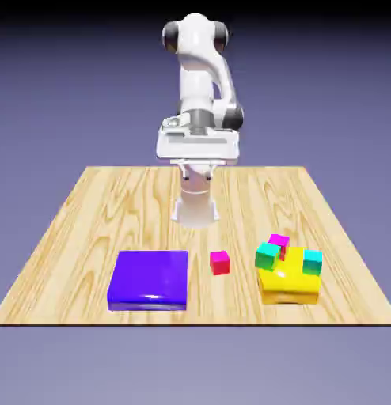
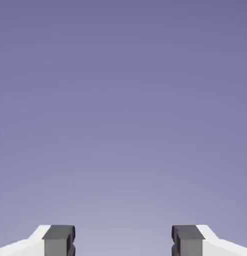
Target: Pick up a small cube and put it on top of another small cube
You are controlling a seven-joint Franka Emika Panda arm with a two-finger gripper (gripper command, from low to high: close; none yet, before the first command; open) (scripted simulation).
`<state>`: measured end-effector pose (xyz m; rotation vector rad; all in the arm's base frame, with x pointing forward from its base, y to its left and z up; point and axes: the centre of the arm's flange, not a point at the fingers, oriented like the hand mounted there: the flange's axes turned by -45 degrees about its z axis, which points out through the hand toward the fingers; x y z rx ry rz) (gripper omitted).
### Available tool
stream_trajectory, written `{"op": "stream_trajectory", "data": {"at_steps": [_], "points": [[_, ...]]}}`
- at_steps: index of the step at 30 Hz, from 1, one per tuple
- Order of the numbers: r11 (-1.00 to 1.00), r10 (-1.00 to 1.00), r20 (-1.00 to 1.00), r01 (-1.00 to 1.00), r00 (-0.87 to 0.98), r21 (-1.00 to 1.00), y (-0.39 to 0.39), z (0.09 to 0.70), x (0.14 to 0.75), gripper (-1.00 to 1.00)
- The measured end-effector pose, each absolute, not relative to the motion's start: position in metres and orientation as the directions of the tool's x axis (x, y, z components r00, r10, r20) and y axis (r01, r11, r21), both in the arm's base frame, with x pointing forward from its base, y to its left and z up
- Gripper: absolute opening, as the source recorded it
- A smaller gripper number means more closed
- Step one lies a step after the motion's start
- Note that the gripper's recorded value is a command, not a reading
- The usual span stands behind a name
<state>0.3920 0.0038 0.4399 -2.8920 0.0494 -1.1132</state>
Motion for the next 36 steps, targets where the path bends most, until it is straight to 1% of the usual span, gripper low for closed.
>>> {"op": "stream_trajectory", "data": {"at_steps": [4,8,12,16,18,29,30,32,36], "points": [[-0.933,-0.346,0.447,-0.252,0.825,-0.257,0.004,0.378,0.394,0.0],[-0.786,-0.593,0.166,-0.522,0.788,-0.332,0.009,0.317,0.384,0.0],[-0.581,-0.775,-0.105,-0.767,0.624,-0.271,0.015,0.26,0.365,0.0],[-0.338,-0.885,-0.302,-0.935,0.354,-0.104,0.021,0.21,0.339,0.0],[-0.216,-0.911,-0.359,-0.976,0.202,0.0,0.025,0.188,0.324,0.0],[-0.214,-0.911,-0.36,-0.977,0.2,-0.001,0.04,0.126,0.321,0.0],[-0.214,-0.912,-0.359,-0.977,0.2,-0.001,0.041,0.121,0.32,-1.0],[-0.213,-0.912,-0.359,-0.977,0.2,-0.001,0.041,0.121,0.32,-1.0],[-0.214,-0.91,-0.363,-0.977,0.201,-0.003,0.034,0.148,0.325,-1.0]]}}
